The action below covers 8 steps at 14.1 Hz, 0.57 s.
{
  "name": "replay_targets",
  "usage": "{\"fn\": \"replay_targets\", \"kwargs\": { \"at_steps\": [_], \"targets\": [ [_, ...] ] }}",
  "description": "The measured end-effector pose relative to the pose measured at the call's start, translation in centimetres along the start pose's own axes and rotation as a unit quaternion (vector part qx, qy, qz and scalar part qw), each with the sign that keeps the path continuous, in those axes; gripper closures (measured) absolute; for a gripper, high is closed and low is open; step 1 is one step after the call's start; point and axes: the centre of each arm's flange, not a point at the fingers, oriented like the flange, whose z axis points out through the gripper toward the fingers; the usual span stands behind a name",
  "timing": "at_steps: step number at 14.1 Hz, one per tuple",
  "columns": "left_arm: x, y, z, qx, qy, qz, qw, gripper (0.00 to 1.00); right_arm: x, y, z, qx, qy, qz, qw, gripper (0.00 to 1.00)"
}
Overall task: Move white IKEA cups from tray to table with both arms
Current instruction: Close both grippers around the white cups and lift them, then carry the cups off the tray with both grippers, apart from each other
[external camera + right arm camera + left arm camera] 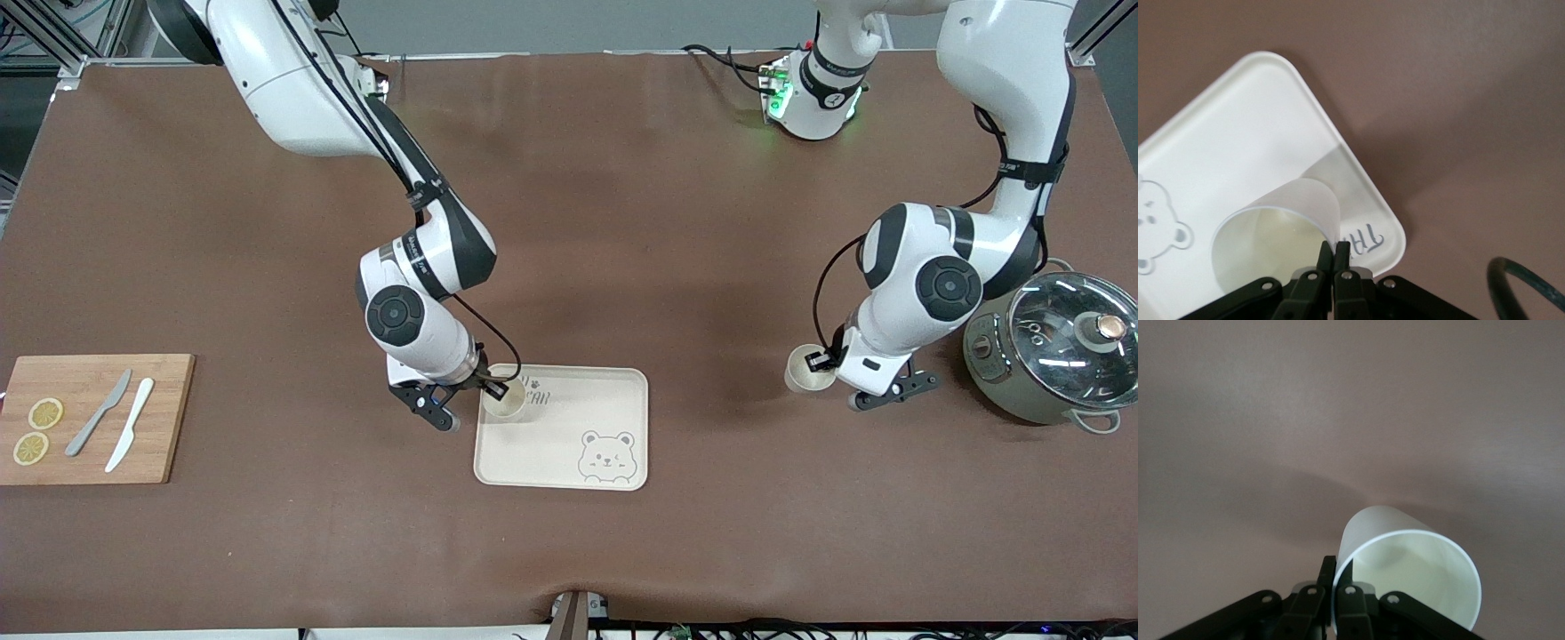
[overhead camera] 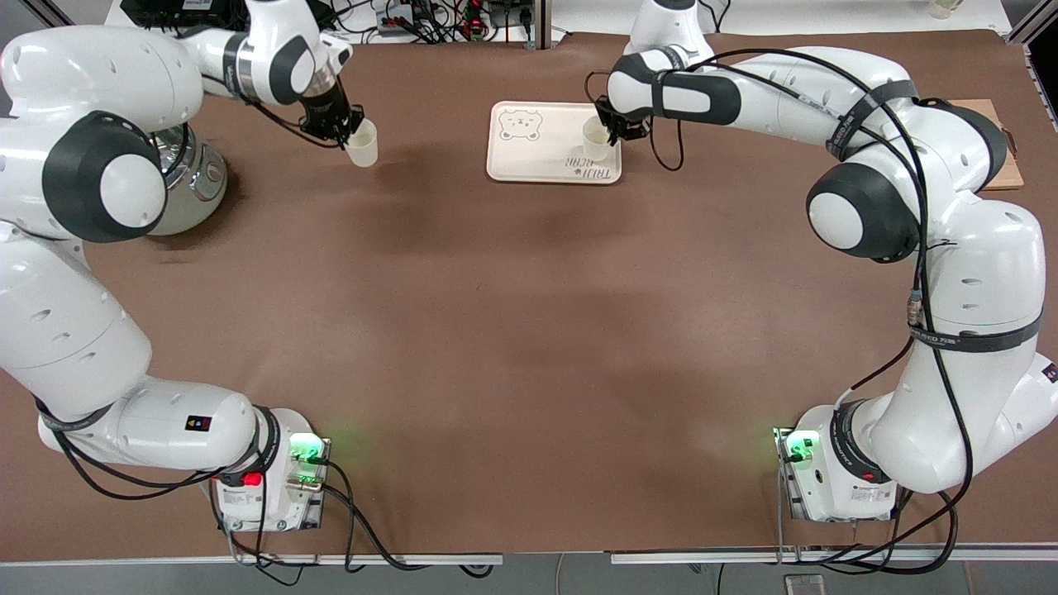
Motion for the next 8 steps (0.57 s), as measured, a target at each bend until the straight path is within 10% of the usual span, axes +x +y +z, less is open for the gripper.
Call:
{"fn": "replay_targets", "kwargs": {
  "at_steps": [8],
  "targets": [
    [-1.6, -3.5, 4.0, -0.001, -0.007, 0.006, 1.000, 0.96, 4.9, 3.0, -9.8, -0.066, -0.050, -0.042, 0.996, 0.98]
  ]
}}
